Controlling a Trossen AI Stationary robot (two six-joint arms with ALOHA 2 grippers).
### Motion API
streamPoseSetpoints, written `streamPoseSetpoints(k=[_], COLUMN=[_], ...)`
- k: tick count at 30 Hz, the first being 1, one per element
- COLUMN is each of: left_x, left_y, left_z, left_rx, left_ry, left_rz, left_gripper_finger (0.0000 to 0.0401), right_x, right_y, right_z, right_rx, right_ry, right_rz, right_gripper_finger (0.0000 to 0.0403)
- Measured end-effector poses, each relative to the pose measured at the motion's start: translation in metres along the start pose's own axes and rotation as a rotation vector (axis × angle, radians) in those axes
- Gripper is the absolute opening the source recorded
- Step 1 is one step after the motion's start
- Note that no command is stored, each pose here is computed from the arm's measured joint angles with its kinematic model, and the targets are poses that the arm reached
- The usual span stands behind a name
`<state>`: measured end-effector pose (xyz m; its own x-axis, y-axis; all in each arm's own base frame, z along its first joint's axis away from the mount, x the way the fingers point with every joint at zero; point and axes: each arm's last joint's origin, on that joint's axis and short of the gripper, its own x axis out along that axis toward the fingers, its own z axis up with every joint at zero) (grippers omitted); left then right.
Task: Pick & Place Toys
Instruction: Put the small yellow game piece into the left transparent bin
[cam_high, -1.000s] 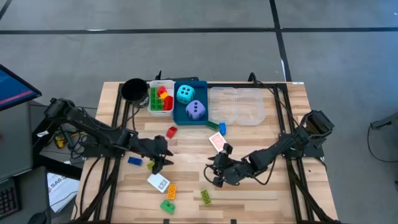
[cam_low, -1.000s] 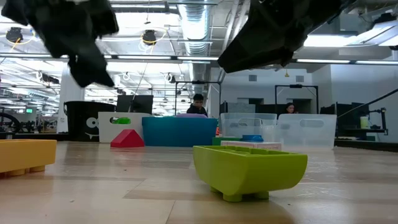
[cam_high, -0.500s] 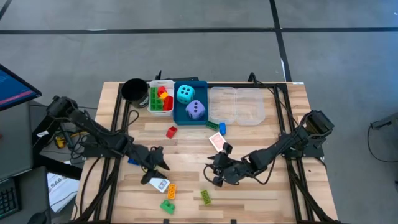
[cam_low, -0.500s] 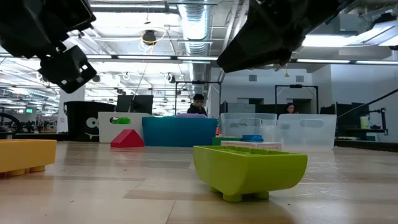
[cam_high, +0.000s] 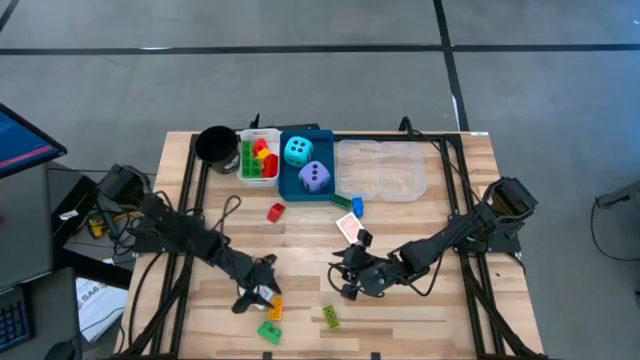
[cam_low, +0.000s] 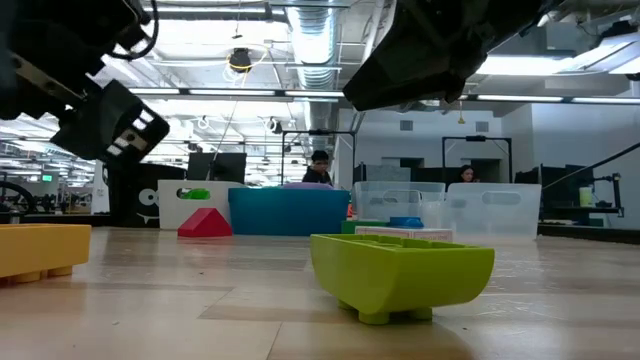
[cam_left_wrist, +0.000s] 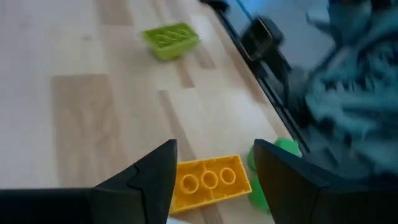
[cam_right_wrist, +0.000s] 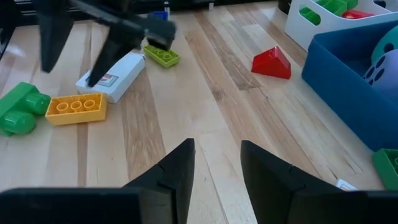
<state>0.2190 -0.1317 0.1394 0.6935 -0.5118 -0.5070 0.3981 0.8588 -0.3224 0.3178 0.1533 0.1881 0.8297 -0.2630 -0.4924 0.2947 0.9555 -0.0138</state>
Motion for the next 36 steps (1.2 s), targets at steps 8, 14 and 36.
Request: streamPoseSetpoints(k=[8,14,36], left_x=[0.018,0.019,0.044], left_y=[-0.004,-0.005,0.004], left_z=[0.012,0.016,0.000], left_rx=[0.369,0.681,1.050], left_ry=[0.135,0.206,0.313], left_rz=[-0.034,-0.048,-0.064], left_gripper_finger=[0.0227,0.0248,0.0266], right_x=[0.000,0.000,0.001], right_y=[0.000,0.000,-0.001], right_z=[0.000,0.001,0.001], right_rx=[0.002,0.005,0.008], right_ry=[-0.003,-0.005,-0.006], right_rz=[0.002,0.003,-0.002], right_gripper_finger=[0.0126,0.0126,0.0126])
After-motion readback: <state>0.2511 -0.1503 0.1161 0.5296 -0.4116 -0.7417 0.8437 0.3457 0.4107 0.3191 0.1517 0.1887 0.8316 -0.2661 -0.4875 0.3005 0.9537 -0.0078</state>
